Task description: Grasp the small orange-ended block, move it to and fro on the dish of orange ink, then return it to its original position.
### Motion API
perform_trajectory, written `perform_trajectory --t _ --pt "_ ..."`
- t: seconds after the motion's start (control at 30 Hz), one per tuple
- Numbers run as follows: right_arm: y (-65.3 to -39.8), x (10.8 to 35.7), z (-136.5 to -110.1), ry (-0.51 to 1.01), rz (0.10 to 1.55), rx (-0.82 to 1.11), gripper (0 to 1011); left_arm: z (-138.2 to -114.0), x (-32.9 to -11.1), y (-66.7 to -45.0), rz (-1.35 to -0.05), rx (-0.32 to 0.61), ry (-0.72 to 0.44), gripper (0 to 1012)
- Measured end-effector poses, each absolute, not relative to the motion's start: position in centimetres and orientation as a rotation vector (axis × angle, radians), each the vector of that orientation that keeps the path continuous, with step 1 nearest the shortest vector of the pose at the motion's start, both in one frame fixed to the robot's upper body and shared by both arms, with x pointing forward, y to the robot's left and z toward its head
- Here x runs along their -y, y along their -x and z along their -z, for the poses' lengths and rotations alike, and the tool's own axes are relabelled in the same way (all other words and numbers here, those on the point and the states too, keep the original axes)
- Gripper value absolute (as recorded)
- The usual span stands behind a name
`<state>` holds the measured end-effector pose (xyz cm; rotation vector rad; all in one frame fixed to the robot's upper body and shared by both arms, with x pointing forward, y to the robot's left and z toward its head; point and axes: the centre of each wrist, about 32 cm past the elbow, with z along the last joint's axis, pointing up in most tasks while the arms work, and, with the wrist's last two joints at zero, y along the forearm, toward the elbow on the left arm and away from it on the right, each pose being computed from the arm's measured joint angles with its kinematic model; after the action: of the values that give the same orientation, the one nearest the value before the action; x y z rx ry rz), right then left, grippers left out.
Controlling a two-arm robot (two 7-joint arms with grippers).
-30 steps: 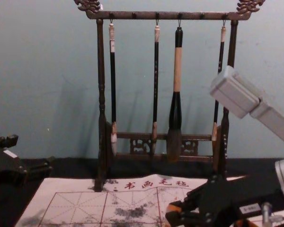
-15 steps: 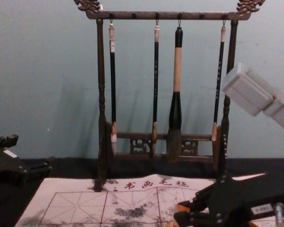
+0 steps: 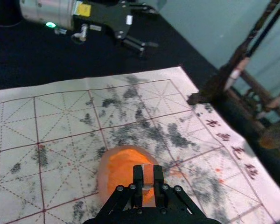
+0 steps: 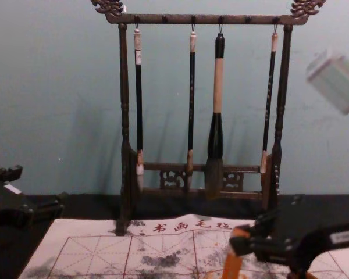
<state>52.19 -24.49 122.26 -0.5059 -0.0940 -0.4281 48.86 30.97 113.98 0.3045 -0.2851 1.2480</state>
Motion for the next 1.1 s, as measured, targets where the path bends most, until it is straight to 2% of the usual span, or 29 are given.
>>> perform_trajectory --t 0.33,0.63,1.1 --pt "-50.5 27.2 -123.6 0.493 0.527 0.093 107 -114.0 -31.0 -48.9 -1.248 0.285 -0.304 1001" --pt "-48.8 29.1 -123.8 0.518 0.586 0.094 107 -114.0 -31.0 -48.9 -1.248 0.285 -0.304 1001" --pt "-47.6 30.3 -123.5 0.525 0.627 0.083 107 -114.0 -31.0 -48.9 -1.248 0.285 -0.304 1001"
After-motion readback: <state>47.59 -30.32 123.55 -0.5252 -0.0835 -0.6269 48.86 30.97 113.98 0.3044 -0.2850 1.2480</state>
